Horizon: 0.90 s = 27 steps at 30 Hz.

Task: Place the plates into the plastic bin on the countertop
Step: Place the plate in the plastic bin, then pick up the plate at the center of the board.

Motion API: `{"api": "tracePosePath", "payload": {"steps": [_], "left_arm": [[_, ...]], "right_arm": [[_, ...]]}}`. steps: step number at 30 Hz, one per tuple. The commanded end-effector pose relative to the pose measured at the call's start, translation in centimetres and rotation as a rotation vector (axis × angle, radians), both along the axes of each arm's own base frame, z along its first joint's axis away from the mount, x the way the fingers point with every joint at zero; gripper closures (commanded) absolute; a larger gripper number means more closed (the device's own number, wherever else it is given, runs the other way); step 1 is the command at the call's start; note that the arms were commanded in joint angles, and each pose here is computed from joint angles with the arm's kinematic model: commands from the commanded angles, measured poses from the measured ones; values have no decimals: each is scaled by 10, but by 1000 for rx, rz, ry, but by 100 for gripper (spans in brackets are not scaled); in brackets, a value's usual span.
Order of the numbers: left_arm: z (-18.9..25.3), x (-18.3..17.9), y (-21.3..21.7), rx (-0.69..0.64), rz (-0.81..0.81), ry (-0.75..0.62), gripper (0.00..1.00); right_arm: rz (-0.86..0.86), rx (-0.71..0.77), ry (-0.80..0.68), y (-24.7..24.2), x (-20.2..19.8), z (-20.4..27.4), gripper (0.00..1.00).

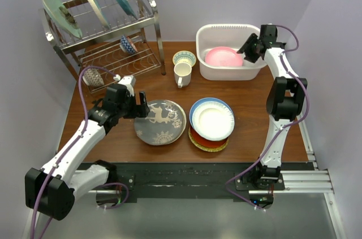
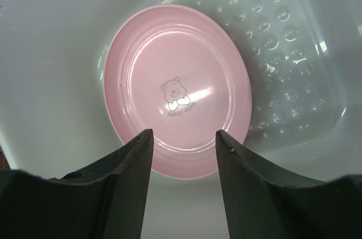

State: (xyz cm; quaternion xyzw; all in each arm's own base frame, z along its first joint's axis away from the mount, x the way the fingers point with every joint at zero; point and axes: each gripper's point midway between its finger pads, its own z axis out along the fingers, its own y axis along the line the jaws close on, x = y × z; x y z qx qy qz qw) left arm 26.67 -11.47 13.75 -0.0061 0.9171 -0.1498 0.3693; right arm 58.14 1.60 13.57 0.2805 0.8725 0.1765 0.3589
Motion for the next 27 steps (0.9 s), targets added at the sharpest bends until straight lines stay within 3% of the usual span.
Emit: {"api": "tracePosePath", "payload": {"steps": [1,11,16,22,27], "left_arm": [[5,2,-5,-18,-28,-36,10],[5,2,-5,-19,-33,-38,10],[5,1,-8,-27,-47,-37,9],[4,1,-9,-31,-55,-36,9],[7,1,-10,-38,-60,-45,9]], "right_arm": [[-1,-7,-91,-1,2,42,42],[32,-38,-235,1,-4,118,34],[88,-18,-310,16,-14,154,25],[158,-40,-366,40,-29,185,16],[275,-82,-385,90,-58,203,13]]}}
